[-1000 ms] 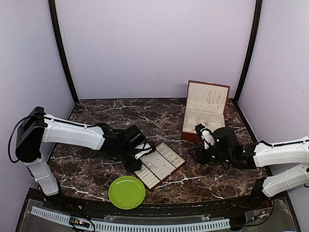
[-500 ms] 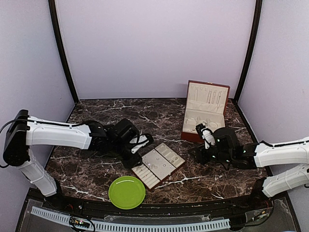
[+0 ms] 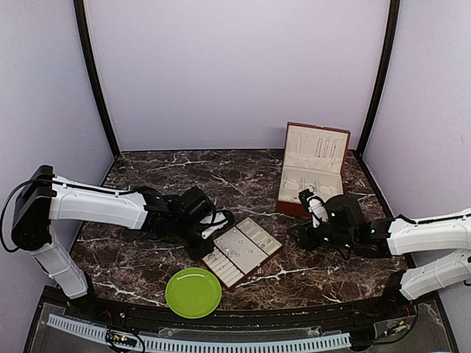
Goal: Organize the mixed jewelry
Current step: Place the ring in the ring tray.
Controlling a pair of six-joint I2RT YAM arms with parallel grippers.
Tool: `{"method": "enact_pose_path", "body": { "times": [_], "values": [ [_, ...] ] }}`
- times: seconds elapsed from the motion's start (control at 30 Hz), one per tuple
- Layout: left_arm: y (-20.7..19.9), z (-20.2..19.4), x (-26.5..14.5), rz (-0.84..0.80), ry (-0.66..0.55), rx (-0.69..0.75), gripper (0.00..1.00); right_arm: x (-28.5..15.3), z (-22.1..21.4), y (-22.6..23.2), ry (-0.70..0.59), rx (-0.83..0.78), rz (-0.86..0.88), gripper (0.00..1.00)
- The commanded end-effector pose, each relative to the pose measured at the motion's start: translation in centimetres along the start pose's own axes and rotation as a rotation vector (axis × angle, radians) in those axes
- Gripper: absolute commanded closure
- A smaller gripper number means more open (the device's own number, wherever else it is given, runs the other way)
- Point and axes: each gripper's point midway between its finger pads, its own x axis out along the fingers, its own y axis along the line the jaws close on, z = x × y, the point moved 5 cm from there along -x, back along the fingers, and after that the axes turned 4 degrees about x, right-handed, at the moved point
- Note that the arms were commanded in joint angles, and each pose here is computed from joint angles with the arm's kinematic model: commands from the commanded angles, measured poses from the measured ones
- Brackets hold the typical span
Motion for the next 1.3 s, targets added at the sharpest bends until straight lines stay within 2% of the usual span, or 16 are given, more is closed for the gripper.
{"method": "enact_pose_path", "body": {
  "times": [0.0,0.63,0.77,0.9,1.27],
  "values": [
    [-0.4,-0.8,0.3,-0.018,0.046,0.000,0.90,-0.2,0.7,-0.2,-0.042,0.019,-0.009,0.53],
    [-0.4,-0.7,0.7,-0.016,0.058,0.000,0.95,-0.2,0.6,-0.3,-0.044,0.022,-0.010,0.53],
    [-0.1,0.1,-0.4,0.002,-0.002,-0.001,0.95,-0.2,0.6,-0.3,-0.046,0.025,-0.010,0.53],
    [-1.0,0.4,-1.0,-0.071,-0.046,0.000,0.90,-0.2,0.6,-0.3,-0.047,0.027,-0.008,0.53],
    [-0.9,-0.7,0.2,-0.060,0.029,-0.001,0.90,-0.2,0.5,-0.3,-0.044,0.028,-0.007,0.53]
  ]
}}
